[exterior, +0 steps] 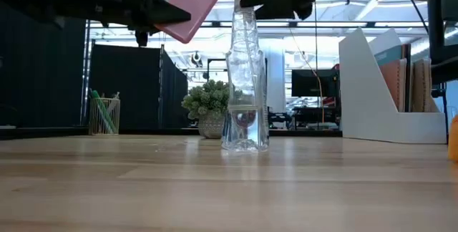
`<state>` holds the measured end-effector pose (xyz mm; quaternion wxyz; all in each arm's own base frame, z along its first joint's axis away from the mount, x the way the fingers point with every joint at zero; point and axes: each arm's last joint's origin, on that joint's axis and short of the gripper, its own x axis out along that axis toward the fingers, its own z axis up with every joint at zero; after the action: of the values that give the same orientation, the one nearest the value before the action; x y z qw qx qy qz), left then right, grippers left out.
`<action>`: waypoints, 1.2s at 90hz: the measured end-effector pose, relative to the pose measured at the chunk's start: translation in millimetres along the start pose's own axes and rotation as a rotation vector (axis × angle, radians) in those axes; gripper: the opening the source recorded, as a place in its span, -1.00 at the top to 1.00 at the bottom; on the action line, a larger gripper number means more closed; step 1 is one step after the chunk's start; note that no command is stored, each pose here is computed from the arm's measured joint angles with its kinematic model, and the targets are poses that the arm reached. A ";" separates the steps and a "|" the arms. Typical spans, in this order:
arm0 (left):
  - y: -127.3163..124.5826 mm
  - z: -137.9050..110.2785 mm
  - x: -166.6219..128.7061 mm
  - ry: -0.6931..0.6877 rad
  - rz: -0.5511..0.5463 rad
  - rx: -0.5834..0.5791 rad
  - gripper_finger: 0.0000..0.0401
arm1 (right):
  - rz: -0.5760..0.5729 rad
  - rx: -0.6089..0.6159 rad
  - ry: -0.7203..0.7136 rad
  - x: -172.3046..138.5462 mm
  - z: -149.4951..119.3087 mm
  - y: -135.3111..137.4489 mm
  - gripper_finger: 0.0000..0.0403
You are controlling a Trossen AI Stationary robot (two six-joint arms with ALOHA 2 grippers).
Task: Apply microfiber cloth
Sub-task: Spray the back of the cellphone using the spray bottle
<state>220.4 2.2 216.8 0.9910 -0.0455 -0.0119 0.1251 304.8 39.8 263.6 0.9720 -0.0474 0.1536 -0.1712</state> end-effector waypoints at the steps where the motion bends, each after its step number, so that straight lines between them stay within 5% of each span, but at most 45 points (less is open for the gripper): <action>1: 0.0 0.0 0.0 0.000 0.000 0.000 0.92 | -0.001 -0.001 -0.003 0.1 0.3 -0.1 -0.64; 22: 2.2 -3.2 5.4 -0.006 0.014 0.020 0.92 | 0.003 0.009 -0.058 4.9 3.0 3.0 -0.64; 43: 9.8 -12.0 40.9 0.060 0.069 0.041 0.92 | 0.061 -0.002 -0.045 12.5 -4.5 11.9 -0.64; 82: 9.1 -8.6 73.3 0.072 -0.034 0.030 0.92 | 0.088 -0.025 -0.063 8.2 -2.4 17.6 -0.62; 108: 8.8 -9.4 73.2 0.081 -0.045 0.031 0.92 | 0.086 -0.027 -0.065 7.9 -2.1 17.4 -0.09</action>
<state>289.5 28.1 207.5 0.9939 -0.0351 0.0291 0.1008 316.8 53.3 256.9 0.9823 -0.0596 0.1261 -0.1254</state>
